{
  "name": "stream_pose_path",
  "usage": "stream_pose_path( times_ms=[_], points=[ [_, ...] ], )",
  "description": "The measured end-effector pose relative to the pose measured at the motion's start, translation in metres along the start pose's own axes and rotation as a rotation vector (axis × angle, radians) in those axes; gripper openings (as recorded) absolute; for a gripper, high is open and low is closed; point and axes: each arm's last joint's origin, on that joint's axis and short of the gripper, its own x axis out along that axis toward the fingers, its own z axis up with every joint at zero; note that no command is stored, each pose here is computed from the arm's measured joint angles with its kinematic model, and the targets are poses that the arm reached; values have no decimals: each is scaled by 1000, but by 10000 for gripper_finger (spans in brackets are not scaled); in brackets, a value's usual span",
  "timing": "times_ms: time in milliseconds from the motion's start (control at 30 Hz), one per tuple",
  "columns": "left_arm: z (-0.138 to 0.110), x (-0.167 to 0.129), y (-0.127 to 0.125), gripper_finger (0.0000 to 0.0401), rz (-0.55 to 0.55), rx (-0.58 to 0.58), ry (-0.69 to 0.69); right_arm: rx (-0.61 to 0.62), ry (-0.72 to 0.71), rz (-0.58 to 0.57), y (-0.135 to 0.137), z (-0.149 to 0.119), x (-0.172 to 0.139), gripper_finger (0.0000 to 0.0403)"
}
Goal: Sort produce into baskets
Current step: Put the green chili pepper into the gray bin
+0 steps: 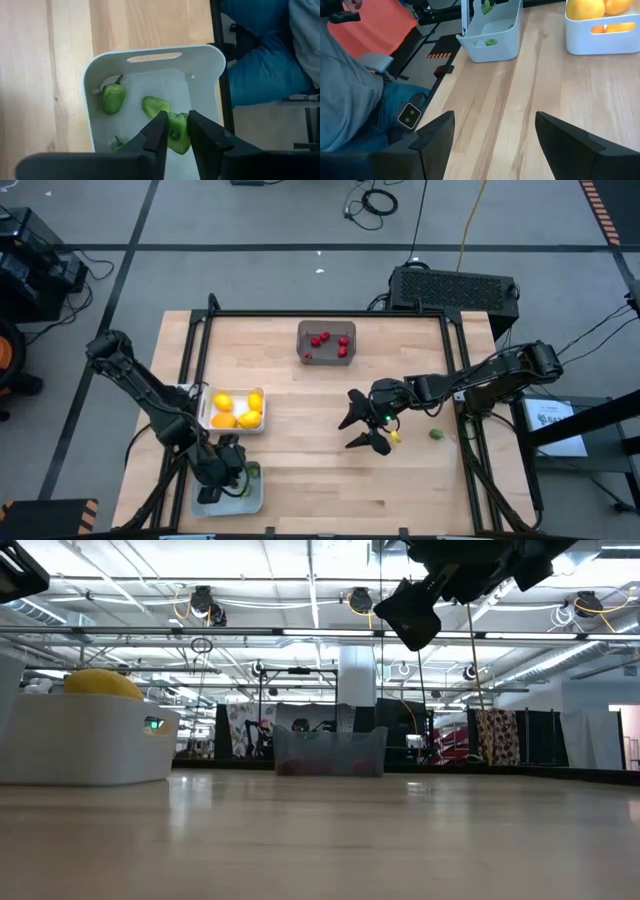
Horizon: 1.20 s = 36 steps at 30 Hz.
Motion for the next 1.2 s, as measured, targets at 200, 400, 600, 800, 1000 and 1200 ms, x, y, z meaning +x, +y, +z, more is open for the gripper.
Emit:
stream_pose_path(
  times_ms=[200,400,600,800,1000,1200],
  points=[
    [0,0,2,130,34,-51,-13,3,3,0,0,0,0,267],
    [1,0,3,164,46,-32,-20,16,27,-5,-1,-3,0,267],
    [15,-1,12,166,211,187,-195,89,112,-26,-2,-12,-1,267],
    [49,-9,23,166,383,484,-431,165,252,-53,-4,-26,-3,267],
    [83,-10,45,166,500,578,-556,407,528,-120,-5,-52,-14,267],
    [112,10,77,166,525,623,-574,623,835,-281,-3,-77,-36,267]
  ],
)
